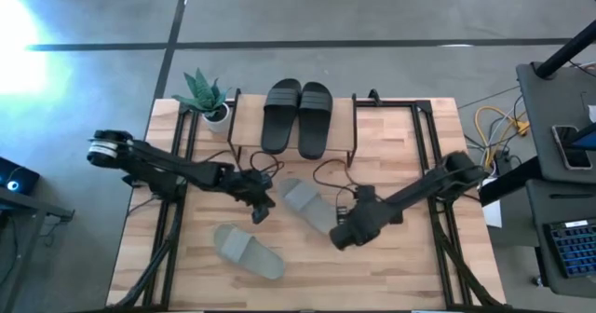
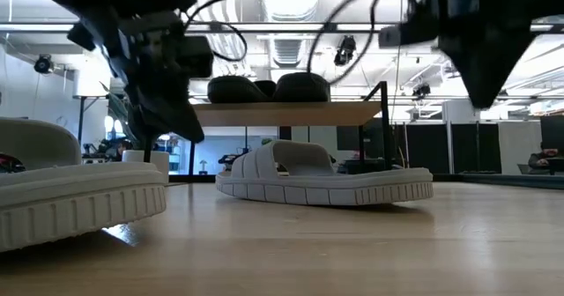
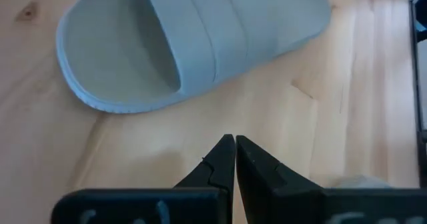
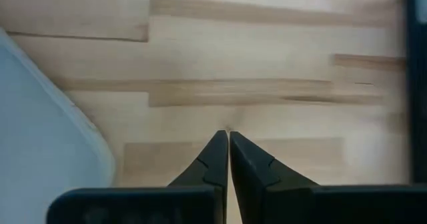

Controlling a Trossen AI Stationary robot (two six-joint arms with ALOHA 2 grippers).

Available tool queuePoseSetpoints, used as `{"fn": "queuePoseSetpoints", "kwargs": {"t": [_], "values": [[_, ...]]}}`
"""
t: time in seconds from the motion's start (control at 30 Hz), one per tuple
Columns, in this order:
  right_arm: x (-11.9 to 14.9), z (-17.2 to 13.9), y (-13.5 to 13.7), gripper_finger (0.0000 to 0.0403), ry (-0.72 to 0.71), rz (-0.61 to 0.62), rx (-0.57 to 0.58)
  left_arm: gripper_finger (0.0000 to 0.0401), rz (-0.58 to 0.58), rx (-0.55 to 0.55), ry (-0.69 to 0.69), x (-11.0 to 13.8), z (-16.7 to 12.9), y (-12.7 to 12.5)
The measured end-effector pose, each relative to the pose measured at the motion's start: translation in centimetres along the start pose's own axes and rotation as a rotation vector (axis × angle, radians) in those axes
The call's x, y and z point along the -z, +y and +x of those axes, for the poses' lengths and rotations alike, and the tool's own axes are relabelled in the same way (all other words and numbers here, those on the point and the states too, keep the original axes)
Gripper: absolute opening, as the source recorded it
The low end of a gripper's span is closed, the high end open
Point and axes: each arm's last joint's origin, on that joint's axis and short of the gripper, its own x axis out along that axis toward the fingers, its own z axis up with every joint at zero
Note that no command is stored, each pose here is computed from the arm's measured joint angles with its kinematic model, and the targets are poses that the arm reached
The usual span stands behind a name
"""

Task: Pick and place slides into the shelf
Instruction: Prepare the gray slippers

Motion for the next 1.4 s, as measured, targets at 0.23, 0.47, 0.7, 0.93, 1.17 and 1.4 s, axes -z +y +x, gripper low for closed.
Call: {"fn": "queuePoseSetpoints", "kwargs": {"t": [0.23, 0.47, 0.7, 0.93, 1.17, 1.4], "values": [[0.4, 5.0, 0.7, 0.0009, 0.111, -0.071, -0.135, 0.0000, -0.008, -0.038, 0.036, -0.1, 2.3, 0.7], [0.5, 6.7, 0.4, 0.0009, 0.046, -0.087, -0.123, 0.0000, 0.005, -0.065, 0.058, -0.2, 3.4, 1.0], [1.2, 6.7, 2.0, 0.0009, 0.034, -0.208, -0.313, 0.0000, 0.007, -0.155, -0.061, -1.1, 3.5, 1.4], [1.8, 7.0, 3.5, 0.0009, 0.028, -0.244, -0.508, 0.0000, 0.031, -0.185, -0.094, -1.8, 3.4, 2.2], [2.3, 5.4, 4.8, 0.0009, -0.016, -0.347, -0.676, 0.0000, 0.040, -0.166, -0.134, -2.2, 3.2, 2.0], [2.5, 4.4, 5.8, 0.0009, -0.019, -0.331, -0.817, 0.0000, 0.159, -0.112, -0.220, -3.2, 2.2, 1.1]]}}
